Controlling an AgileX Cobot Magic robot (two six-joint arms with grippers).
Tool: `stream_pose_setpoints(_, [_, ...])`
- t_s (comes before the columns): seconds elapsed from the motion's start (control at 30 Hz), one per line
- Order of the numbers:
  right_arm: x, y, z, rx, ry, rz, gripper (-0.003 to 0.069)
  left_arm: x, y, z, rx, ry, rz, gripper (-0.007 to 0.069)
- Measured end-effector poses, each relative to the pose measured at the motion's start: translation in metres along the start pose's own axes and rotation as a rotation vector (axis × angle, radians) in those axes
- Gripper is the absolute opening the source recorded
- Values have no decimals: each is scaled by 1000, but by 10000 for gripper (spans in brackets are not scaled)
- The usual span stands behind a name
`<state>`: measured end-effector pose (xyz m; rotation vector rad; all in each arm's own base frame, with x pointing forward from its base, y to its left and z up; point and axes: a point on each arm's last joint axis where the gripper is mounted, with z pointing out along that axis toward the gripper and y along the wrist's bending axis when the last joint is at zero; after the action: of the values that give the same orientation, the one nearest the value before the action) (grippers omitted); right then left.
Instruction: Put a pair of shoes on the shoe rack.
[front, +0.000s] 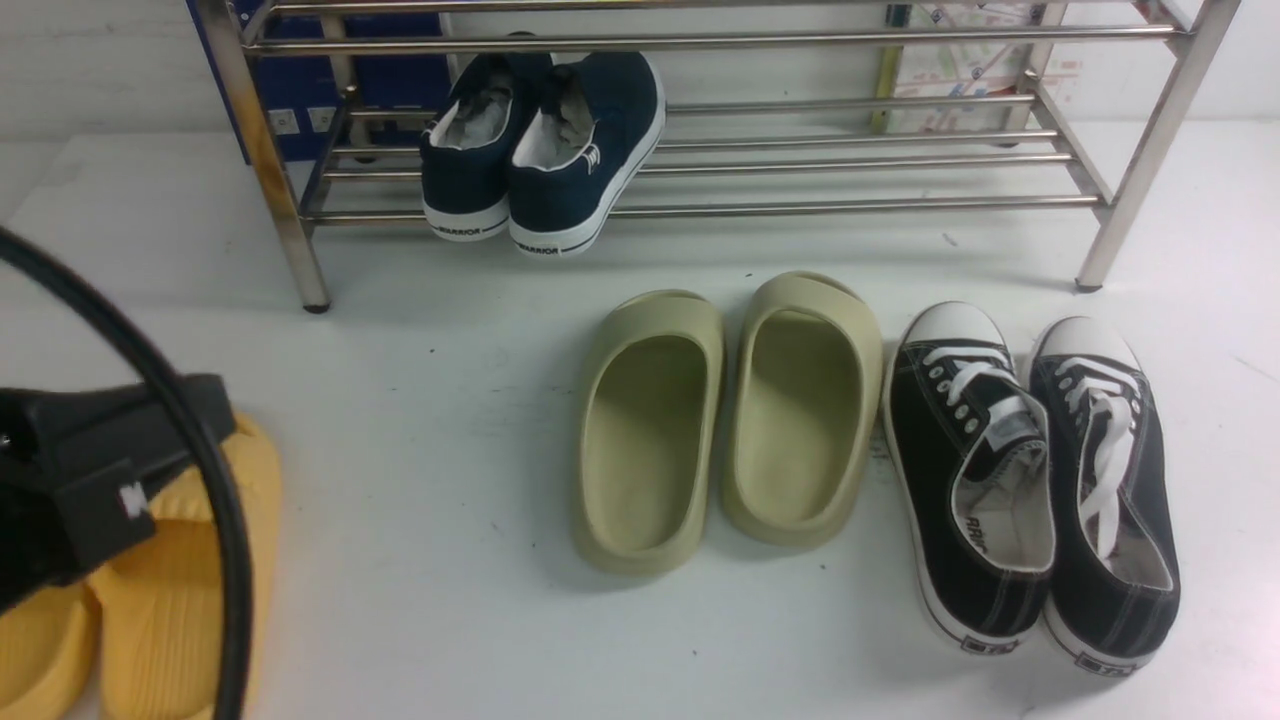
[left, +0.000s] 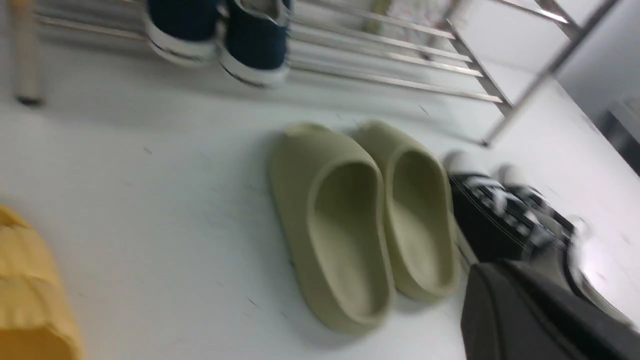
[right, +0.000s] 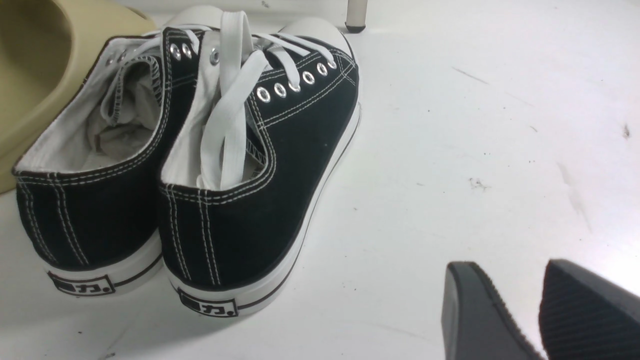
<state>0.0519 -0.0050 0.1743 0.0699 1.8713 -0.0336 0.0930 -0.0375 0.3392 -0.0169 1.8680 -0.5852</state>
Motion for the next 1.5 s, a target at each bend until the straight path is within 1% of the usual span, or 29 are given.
stream_pose_setpoints(0.1, [0,0,0,0,0,0,239,26,19,-14,-72,-167,64,-14])
stream_pose_setpoints(0.17, [0,0,0,0,0,0,239,41,28,-16,-98,-211,67,-14])
stream_pose_setpoints(0.2, [0,0,0,0,0,0,239,58,38,-20,-133,-252,80,-14])
stream_pose_setpoints(0.23, [0,0,0,0,0,0,239,81,50,-18,-169,-248,49,-14])
stream_pose_setpoints(0.27, [0,0,0,0,0,0,239,81,50,-20,-170,-260,46,-14])
stream_pose_setpoints(0.3, [0,0,0,0,0,0,239,106,63,-17,-211,-249,9,-14])
stream_pose_setpoints(0.33, [0,0,0,0,0,0,239,123,72,-13,-237,-225,-17,-14])
stream_pose_setpoints(0.37, [0,0,0,0,0,0,239,126,73,-12,-244,-218,-27,-14])
stream_pose_setpoints(0.4, [0,0,0,0,0,0,239,141,81,-8,-272,-165,-49,-14])
stream_pose_setpoints(0.47, [0,0,0,0,0,0,239,154,86,-6,-313,-79,-36,-14])
stream_pose_setpoints(0.5, [0,0,0,0,0,0,239,154,86,-6,-313,-78,-37,-14])
stream_pose_setpoints(0.53, [0,0,0,0,0,0,239,157,87,-6,-323,-46,-2,-14])
stream_pose_setpoints(0.67, [0,0,0,0,0,0,239,158,86,-5,-294,-29,31,-14])
stream_pose_setpoints(0.87, [0,0,0,0,0,0,239,158,85,-5,-277,-30,13,-14])
stream_pose_setpoints(1.5, [0,0,0,0,0,0,239,158,85,-5,-276,-31,14,-14])
